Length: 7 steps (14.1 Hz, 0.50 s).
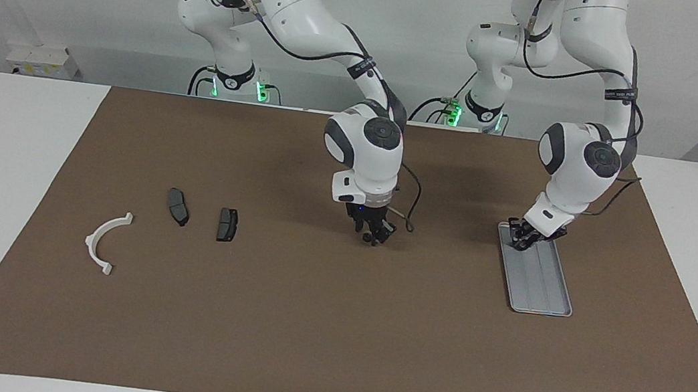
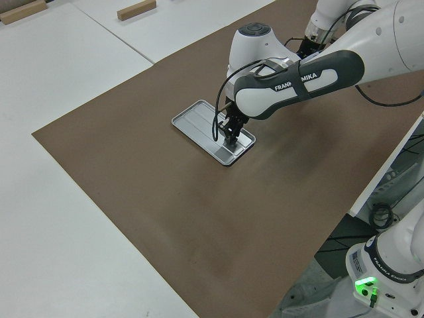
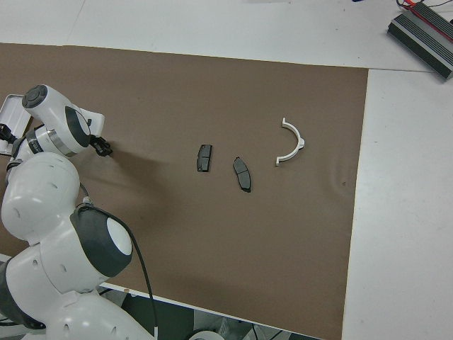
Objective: Pick bearing gear from pile to tray
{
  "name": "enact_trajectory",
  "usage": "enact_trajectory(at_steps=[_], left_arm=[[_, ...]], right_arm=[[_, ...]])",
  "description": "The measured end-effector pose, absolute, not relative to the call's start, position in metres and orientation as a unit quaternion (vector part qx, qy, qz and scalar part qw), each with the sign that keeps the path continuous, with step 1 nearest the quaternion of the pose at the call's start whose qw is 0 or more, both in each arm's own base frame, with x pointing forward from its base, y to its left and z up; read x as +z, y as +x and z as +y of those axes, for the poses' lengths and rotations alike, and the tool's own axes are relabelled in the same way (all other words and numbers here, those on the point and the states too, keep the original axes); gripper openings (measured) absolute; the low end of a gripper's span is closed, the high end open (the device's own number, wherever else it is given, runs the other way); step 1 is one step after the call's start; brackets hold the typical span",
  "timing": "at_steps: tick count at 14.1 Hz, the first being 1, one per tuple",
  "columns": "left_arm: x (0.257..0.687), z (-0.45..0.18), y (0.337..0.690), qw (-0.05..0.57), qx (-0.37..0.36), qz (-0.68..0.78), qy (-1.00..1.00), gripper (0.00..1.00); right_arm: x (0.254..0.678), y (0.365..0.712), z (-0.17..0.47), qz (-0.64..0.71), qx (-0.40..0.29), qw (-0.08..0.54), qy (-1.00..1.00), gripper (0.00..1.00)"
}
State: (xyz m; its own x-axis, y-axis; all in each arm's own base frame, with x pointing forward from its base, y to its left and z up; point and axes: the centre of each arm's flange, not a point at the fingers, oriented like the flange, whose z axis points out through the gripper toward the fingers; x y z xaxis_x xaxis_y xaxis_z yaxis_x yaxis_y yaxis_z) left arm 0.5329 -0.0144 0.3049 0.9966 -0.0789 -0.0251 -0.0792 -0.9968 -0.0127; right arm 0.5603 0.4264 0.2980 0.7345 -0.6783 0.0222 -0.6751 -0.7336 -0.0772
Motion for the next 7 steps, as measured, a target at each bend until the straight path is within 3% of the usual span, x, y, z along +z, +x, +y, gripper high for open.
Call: enact_trajectory(at_steps=[3,7], left_arm=[[0.303,-0.013,0.532,0.007,0.014,0.042,-0.999,0.35],[0.302,-0.013,0.53,0.007,0.016,0.06,-0.998,0.35]], right_arm=[[0.337,0.592,0.393,0.384,-0.028,0.031,-0.923,0.99],[0.414,0.62,0.323,0.339,-0.036,0.03,-0.94,1.0]])
